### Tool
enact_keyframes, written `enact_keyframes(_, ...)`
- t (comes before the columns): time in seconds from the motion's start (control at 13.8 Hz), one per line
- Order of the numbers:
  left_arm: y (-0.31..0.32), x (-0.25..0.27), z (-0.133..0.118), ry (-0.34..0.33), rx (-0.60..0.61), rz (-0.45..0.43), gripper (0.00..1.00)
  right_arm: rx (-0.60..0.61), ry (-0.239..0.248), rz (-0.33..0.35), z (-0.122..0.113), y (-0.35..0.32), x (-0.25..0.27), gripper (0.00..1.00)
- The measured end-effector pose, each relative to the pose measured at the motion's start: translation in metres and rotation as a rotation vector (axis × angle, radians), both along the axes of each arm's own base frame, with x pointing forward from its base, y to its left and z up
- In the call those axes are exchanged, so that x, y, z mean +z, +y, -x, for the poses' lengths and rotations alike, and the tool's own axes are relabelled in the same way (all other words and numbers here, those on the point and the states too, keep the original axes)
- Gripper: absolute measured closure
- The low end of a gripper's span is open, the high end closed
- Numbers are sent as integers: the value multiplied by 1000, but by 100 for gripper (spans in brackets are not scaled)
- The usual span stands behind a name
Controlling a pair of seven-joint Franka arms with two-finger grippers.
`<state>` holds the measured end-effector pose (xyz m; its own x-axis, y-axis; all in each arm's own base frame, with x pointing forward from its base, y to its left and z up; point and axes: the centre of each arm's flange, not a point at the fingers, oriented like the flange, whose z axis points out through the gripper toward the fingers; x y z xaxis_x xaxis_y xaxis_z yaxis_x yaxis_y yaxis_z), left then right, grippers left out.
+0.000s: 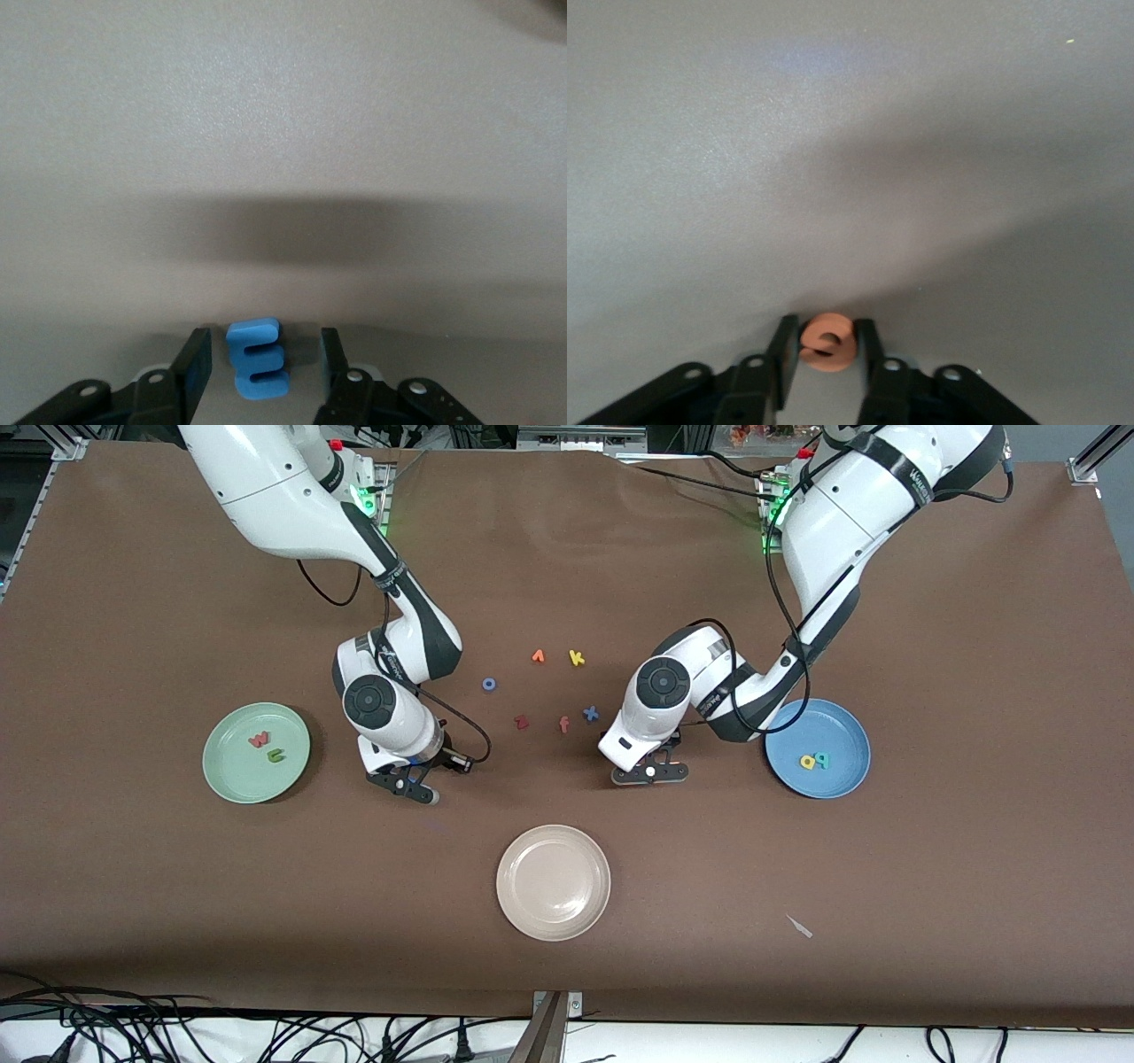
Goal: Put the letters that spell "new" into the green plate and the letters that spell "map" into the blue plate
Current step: 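Drop the orange e on the green plate while the left gripper drops E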
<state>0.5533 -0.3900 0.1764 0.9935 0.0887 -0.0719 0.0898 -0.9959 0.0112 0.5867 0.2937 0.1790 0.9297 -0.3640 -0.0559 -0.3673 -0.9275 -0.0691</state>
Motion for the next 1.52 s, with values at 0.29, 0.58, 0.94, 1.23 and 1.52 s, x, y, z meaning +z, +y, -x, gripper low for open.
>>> enact_keyframes(0.29,-1,-2,2,5,19,-2,73,2,-5,-3,-1,1,0,72)
enact_keyframes(0.58,5,5,-2,22,19,-40,73,103,83,59,-21,-18,22,72)
enact_keyframes(0.94,57,63,-23,75,-69,-179,73,344,178,134,-43,-137,75,72)
enact_keyframes(1.23,123,81,-34,153,-157,-236,73,495,147,136,-15,-211,82,72)
enact_keyframes(1.52,205,64,-43,194,-239,-194,73,658,101,139,0,-283,74,72)
